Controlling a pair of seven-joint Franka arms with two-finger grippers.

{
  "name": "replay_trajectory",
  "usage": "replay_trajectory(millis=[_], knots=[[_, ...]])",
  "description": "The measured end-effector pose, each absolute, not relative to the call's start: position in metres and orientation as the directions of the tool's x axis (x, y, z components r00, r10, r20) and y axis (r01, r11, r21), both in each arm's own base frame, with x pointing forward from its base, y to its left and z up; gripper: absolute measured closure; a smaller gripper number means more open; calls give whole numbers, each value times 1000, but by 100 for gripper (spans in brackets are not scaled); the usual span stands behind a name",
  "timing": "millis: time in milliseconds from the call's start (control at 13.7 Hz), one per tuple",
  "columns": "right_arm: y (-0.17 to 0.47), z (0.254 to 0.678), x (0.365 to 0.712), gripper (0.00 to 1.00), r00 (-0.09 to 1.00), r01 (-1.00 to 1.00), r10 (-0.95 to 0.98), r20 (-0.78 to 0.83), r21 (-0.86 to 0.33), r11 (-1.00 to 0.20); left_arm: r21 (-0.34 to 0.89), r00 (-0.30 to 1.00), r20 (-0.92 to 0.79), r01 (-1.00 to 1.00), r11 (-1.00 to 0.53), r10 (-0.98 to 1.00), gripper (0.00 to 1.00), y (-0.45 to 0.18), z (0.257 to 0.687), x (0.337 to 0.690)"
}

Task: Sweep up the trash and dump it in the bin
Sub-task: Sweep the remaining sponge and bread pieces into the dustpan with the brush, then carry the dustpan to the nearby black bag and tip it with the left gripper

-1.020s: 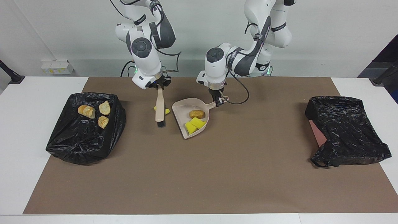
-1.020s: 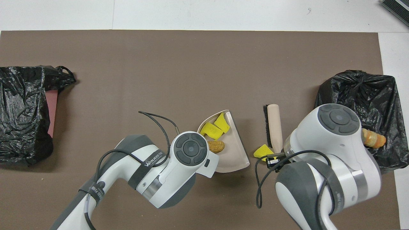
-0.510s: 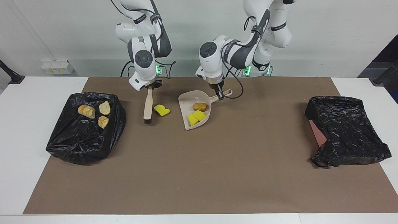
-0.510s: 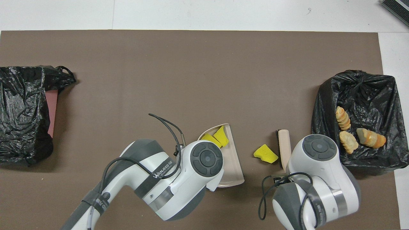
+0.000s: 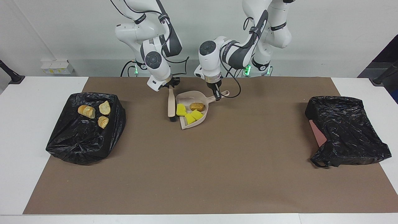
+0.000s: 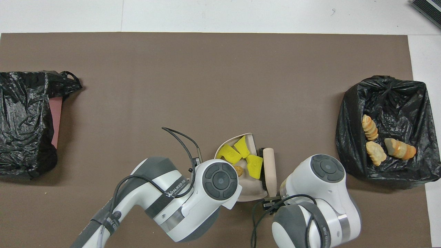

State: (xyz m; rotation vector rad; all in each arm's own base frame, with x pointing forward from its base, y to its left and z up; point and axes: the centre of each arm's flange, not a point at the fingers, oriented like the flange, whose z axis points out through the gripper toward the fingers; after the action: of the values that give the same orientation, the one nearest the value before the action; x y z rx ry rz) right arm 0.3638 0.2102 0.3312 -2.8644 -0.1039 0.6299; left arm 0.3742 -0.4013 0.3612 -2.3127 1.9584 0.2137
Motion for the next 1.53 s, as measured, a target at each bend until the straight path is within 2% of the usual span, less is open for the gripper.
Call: replay_trajectory(millis=[146, 291, 874, 1165, 1530], knots=[[224, 348, 372, 74, 914, -7, 110, -391, -285, -959, -5, 170, -142, -985, -171, -975, 69, -397, 356, 379], [227, 370, 383, 74, 917, 6, 125, -380, -299, -954, -14, 186, -124, -982, -186, -975, 69, -387, 354, 390], [223, 450, 394, 74, 955, 48, 75, -286, -98, -994, 17, 210, -42, -977, -211, -977, 69, -308, 363, 467], [243, 471, 394, 74, 966, -27, -8, -259, -69, -997, 41, 206, -26, -977, -207, -978, 69, -267, 398, 505], [307, 444, 358, 74, 942, -51, -46, -332, -6, -999, 80, 204, -15, -976, -204, -979, 69, -187, 475, 551]])
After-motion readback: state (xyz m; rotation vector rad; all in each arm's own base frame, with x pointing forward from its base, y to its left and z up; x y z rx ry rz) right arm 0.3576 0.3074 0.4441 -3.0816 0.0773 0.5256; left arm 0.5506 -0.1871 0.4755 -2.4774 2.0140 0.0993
